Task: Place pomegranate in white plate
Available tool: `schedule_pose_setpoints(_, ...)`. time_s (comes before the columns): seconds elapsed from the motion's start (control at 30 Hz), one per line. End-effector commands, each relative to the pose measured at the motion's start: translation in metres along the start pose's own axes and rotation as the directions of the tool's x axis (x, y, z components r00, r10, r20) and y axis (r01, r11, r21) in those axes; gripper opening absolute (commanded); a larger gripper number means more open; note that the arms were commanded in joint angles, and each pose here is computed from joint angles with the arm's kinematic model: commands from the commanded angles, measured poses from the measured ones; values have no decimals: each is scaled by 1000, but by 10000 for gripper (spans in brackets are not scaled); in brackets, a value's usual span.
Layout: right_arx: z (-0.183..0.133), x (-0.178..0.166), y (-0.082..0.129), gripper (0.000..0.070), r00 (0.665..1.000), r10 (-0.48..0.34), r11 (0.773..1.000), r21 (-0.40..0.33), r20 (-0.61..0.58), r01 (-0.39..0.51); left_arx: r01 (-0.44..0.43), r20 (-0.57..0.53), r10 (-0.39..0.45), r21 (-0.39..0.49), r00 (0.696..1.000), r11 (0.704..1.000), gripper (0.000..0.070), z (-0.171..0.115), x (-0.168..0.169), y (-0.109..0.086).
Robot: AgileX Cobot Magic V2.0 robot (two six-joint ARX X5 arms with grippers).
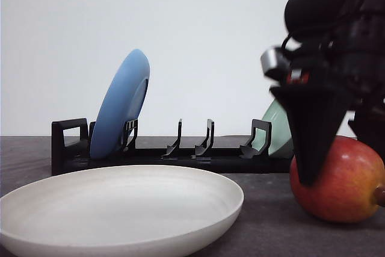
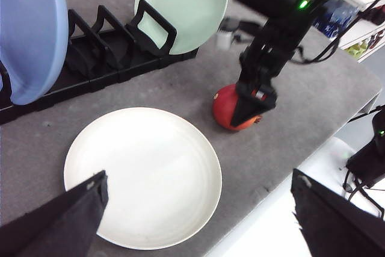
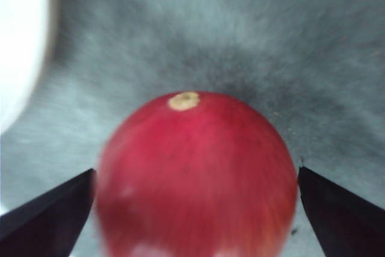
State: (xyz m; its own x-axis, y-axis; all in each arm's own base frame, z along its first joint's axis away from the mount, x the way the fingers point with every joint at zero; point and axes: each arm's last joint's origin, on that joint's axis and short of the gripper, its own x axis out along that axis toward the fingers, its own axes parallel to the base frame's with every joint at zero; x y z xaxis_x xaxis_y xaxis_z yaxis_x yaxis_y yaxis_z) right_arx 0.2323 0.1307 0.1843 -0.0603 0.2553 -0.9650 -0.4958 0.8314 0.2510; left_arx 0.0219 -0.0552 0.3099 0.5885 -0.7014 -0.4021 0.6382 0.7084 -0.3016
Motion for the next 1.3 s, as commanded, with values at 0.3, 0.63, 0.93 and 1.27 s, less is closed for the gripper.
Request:
schedule_pose_setpoints(0.3,5,14,2,532,998,-25,1000,6,-61,25,12,6,-12,-6,1000,1000,585,1,-1,-1)
schedule_pose_setpoints(0.63,26,-18,22,518,998,-63,998,2,-15,64,10,8,-10,-4,1000,1000,585,1,-1,-1)
schedule_pose_setpoints(0.93,53,-49,91,518,992,-13,989,-143,129,31,16,17,-16,-10,1000,1000,585,2,-1,-1)
schedule_pose_setpoints(1.27,64,-7,152,519,992,50,952,-306,120,-11,18,19,-17,-12,1000,1000,585,2,-1,-2)
